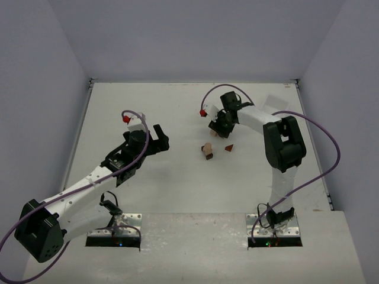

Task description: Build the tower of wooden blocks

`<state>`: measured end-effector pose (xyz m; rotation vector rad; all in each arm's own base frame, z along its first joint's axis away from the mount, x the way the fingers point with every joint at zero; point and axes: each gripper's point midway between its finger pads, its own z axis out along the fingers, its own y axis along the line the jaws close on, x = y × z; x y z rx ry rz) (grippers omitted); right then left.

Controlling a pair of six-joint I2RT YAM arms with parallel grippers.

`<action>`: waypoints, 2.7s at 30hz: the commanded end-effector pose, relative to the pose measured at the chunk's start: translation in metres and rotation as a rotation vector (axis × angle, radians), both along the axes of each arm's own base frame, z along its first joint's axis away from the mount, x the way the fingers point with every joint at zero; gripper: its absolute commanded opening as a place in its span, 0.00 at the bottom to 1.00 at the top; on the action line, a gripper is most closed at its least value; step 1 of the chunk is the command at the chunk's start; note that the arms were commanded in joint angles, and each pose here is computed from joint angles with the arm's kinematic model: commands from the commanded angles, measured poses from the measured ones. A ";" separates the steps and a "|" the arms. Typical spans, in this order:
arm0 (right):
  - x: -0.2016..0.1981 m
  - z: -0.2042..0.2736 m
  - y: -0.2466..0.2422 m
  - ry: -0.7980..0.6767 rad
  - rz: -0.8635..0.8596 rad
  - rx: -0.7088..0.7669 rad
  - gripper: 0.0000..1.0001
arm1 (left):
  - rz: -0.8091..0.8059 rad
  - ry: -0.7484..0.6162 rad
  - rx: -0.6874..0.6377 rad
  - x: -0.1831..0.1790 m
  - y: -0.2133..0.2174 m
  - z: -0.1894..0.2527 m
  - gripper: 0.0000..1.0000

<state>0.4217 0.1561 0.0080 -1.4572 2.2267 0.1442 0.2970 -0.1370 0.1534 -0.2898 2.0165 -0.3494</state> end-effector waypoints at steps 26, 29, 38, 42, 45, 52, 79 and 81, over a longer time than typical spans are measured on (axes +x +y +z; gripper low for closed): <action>-0.059 0.172 0.018 -0.026 -0.955 0.486 0.06 | -0.004 -0.094 -0.079 -0.006 0.003 0.029 1.00; -0.082 0.183 0.049 -0.054 -0.693 0.462 0.05 | -0.001 -0.106 -0.089 -0.008 0.005 0.032 1.00; -0.109 0.170 0.063 -0.090 -0.687 0.292 0.05 | -0.004 -0.113 -0.095 -0.010 0.006 0.034 1.00; -0.111 0.165 0.065 -0.091 -0.673 0.234 0.06 | -0.006 -0.111 -0.095 -0.010 0.005 0.033 1.00; -0.110 0.162 0.065 -0.094 -0.728 0.212 0.07 | -0.003 -0.109 -0.091 -0.010 0.006 0.032 1.00; -0.118 0.146 0.079 -0.082 -0.627 0.140 0.09 | -0.001 -0.111 -0.089 -0.010 0.006 0.032 1.00; -0.098 0.120 0.096 -0.080 -0.536 0.052 0.15 | 0.015 -0.103 -0.081 -0.010 0.010 0.029 1.00; -0.097 0.120 0.095 -0.083 -0.541 0.046 0.15 | 0.015 -0.106 -0.083 -0.010 0.010 0.030 1.00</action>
